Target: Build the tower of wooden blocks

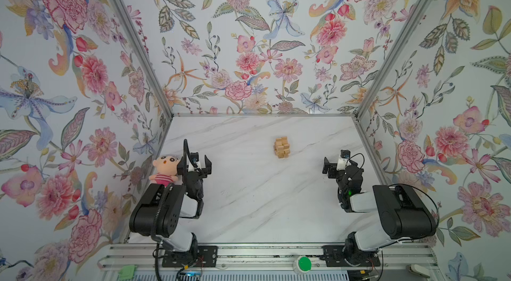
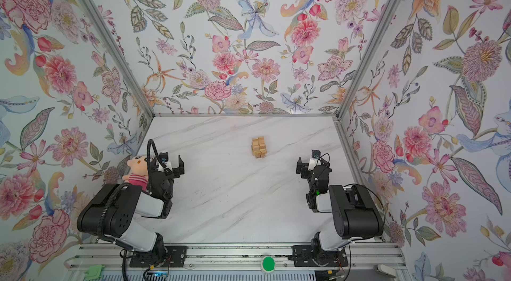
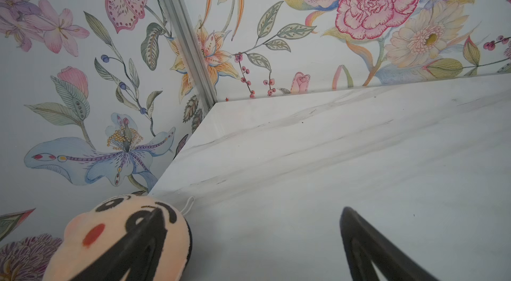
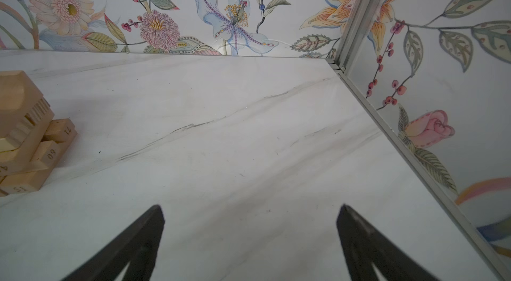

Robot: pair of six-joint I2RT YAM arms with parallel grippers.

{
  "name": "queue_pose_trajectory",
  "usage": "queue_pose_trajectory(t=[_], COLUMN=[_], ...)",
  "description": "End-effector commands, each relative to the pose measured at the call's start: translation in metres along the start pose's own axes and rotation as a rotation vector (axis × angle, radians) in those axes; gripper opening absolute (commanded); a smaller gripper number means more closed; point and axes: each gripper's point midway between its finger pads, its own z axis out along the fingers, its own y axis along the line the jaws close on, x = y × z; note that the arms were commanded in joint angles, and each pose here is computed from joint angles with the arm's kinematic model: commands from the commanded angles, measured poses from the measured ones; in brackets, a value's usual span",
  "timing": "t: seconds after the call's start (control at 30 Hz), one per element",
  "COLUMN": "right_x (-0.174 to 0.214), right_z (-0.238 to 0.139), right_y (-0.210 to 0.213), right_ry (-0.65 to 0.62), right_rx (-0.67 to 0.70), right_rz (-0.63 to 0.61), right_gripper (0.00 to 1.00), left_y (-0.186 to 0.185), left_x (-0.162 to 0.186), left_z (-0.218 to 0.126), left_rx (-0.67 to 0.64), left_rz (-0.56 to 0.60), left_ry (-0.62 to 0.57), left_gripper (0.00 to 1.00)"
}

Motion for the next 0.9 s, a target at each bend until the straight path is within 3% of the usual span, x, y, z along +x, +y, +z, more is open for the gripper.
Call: queue_pose_trajectory(t=[0.0, 0.87], right_x=[-0.0074, -0.0065], right_z=[0.0038, 0.0051], right_y=[0.0008, 0.0008], right_ry=[-0.015, -0.007], right_rx=[-0.014, -0.025], right_rz=[0.008, 0.015], right_gripper=[0.99, 0.99], left_y=[0.003, 0.0029], left_x=[-0.0102, -0.0098], left_z=[0.0032, 0.0032], left_rx=[-0.008, -0.007], left_rz=[-0.004, -0.004], left_ry=[-0.029, -0.028], left_gripper=[0.99, 0.99])
